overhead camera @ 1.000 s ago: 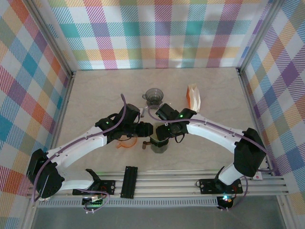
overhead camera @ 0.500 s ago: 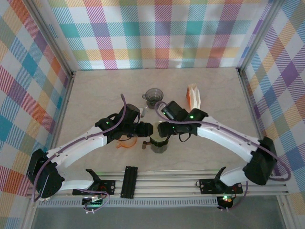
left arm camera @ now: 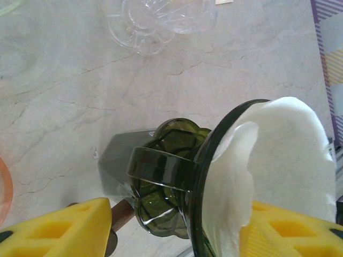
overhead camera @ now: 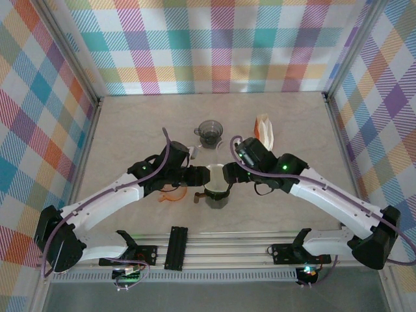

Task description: Place the coffee filter in the dripper

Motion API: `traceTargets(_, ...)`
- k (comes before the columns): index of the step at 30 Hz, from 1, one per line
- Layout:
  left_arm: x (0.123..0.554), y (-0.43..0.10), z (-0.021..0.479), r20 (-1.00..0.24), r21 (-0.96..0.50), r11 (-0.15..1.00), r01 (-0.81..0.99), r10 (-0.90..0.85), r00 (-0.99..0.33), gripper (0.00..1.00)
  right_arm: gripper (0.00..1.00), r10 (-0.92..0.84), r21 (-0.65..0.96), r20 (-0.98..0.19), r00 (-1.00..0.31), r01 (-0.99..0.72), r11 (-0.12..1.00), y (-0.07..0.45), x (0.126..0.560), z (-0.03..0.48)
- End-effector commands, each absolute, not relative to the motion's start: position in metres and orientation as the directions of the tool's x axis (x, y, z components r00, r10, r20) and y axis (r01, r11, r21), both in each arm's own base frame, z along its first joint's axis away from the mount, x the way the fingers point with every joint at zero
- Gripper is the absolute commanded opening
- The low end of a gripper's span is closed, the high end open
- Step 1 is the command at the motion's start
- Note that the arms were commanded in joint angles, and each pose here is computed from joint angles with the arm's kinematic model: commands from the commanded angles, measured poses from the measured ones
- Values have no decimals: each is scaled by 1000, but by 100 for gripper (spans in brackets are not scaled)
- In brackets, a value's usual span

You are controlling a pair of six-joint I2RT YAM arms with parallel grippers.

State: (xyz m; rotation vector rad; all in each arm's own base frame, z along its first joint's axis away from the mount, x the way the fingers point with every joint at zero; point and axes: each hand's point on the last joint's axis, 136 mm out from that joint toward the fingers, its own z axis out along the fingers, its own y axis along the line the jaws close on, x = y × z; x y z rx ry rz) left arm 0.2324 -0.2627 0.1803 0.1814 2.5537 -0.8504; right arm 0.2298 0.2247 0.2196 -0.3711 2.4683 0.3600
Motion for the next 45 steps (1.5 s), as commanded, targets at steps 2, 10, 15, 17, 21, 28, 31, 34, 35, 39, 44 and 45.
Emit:
traceTargets(2,229,-265,208,-486,-577,767,282,-45,-873,63,83,-124,193,-650,-750,-320,927,219,233,233)
traceTargets(10,238,-229,232,-538,-583,787,202,-188,-822,65,83,-64,216,-699,-713,-295,931,205,229,240)
traceTargets(15,255,-180,215,-501,-580,814,28,-329,-801,65,83,-36,221,-709,-704,-270,937,193,225,237)
traceTargets(17,259,-158,193,-461,-554,829,-72,-378,-803,63,84,-31,221,-706,-707,-262,939,189,223,234)
traceTargets(21,258,-129,151,-390,-503,836,-220,-446,-805,60,84,-32,219,-697,-717,-255,942,185,219,226)
traceTargets(28,265,-105,118,-401,-393,867,-307,-462,-791,54,84,-30,220,-682,-731,-243,945,181,214,211)
traceTargets(31,268,-99,106,-394,-340,880,-332,-454,-799,49,84,-29,218,-676,-736,-237,947,178,213,206)
traceTargets(34,267,-89,95,-396,-277,889,-366,-452,-799,48,84,-26,217,-673,-739,-230,949,175,211,202)
traceTargets(35,267,-88,92,-395,-265,890,-370,-450,-801,48,84,-24,217,-673,-739,-228,949,174,210,201)
traceTargets(39,270,-91,82,-377,-253,894,-371,-444,-813,44,85,-15,210,-672,-741,-210,955,168,209,195)
traceTargets(44,268,-90,77,-370,-239,898,-371,-437,-820,38,85,19,173,-661,-751,-127,977,147,210,184)
traceTargets(45,267,-89,77,-366,-236,898,-372,-437,-822,36,85,28,174,-654,-756,-115,978,144,210,180)
